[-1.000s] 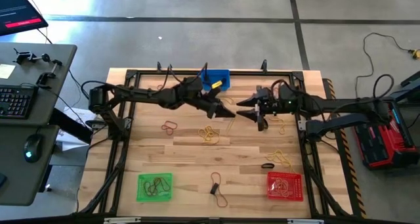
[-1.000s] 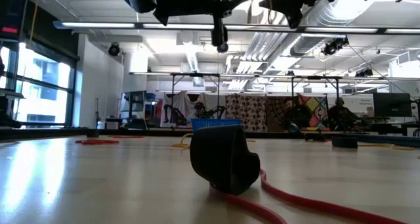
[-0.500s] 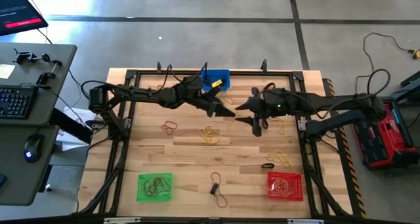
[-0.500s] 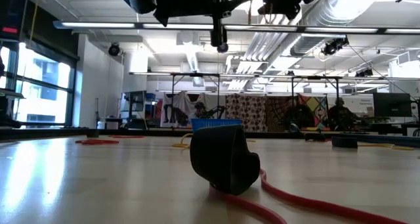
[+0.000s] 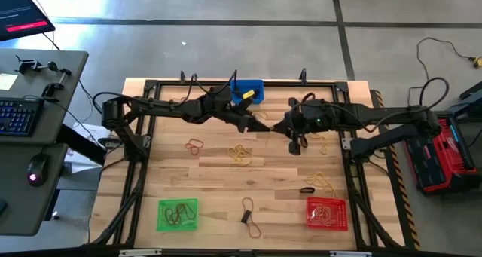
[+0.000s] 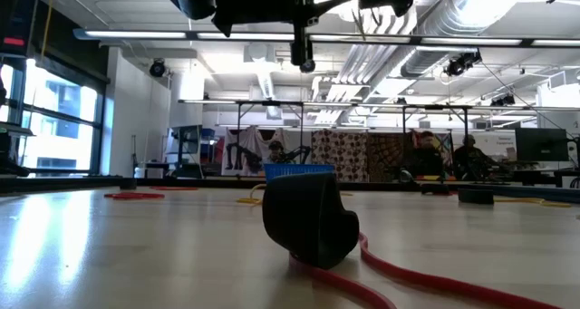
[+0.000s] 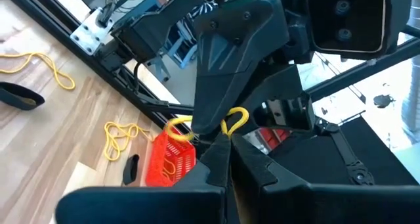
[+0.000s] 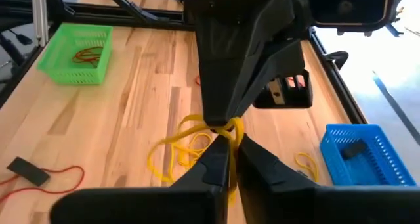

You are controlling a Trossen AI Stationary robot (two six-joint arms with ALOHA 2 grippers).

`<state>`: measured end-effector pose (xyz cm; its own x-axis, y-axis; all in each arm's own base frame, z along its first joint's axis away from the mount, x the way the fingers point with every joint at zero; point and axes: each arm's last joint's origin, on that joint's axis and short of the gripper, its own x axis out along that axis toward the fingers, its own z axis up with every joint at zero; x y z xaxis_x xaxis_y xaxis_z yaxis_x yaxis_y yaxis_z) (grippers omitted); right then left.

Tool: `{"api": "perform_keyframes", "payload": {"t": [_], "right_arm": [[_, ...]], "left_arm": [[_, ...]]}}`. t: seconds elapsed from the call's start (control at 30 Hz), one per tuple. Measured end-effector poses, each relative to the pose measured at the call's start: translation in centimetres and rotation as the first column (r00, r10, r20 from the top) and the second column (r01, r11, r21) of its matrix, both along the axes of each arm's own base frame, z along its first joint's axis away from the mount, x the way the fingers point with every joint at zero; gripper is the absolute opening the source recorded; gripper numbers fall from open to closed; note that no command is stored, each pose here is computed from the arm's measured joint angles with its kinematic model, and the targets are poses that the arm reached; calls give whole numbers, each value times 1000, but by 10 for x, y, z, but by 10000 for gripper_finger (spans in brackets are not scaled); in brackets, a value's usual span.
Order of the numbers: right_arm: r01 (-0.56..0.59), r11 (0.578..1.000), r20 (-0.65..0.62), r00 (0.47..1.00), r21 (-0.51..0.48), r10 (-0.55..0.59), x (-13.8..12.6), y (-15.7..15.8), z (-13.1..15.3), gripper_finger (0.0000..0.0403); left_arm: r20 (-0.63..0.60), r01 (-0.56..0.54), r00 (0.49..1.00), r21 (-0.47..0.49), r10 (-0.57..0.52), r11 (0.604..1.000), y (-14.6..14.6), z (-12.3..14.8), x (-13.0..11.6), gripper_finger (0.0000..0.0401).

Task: Sort rubber bands into baskets
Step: Put the yellow rubber band into the red basket

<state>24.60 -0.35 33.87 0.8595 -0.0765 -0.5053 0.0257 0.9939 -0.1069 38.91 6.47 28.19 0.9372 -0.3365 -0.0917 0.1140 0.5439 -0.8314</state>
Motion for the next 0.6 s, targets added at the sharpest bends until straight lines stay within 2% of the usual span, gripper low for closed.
{"api": "perform_keyframes", "payload": {"t": [0.2, 0.43, 0.6], "right_arm": [[14, 1000, -1, 1000, 16, -14, -2, 0, 8, 4], [39, 998, -24, 999, 50, -38, -7, 0, 23, 3], [54, 991, -83, 996, 123, -44, -16, 4, 36, 1]], "left_arm": [[21, 5, 1000, 49, -6, 999, 0, 2, -1, 20], [72, 3, 997, 126, -12, 992, -1, 12, -6, 90], [126, -83, 990, 225, 55, 971, 1, 23, -12, 135]]}}
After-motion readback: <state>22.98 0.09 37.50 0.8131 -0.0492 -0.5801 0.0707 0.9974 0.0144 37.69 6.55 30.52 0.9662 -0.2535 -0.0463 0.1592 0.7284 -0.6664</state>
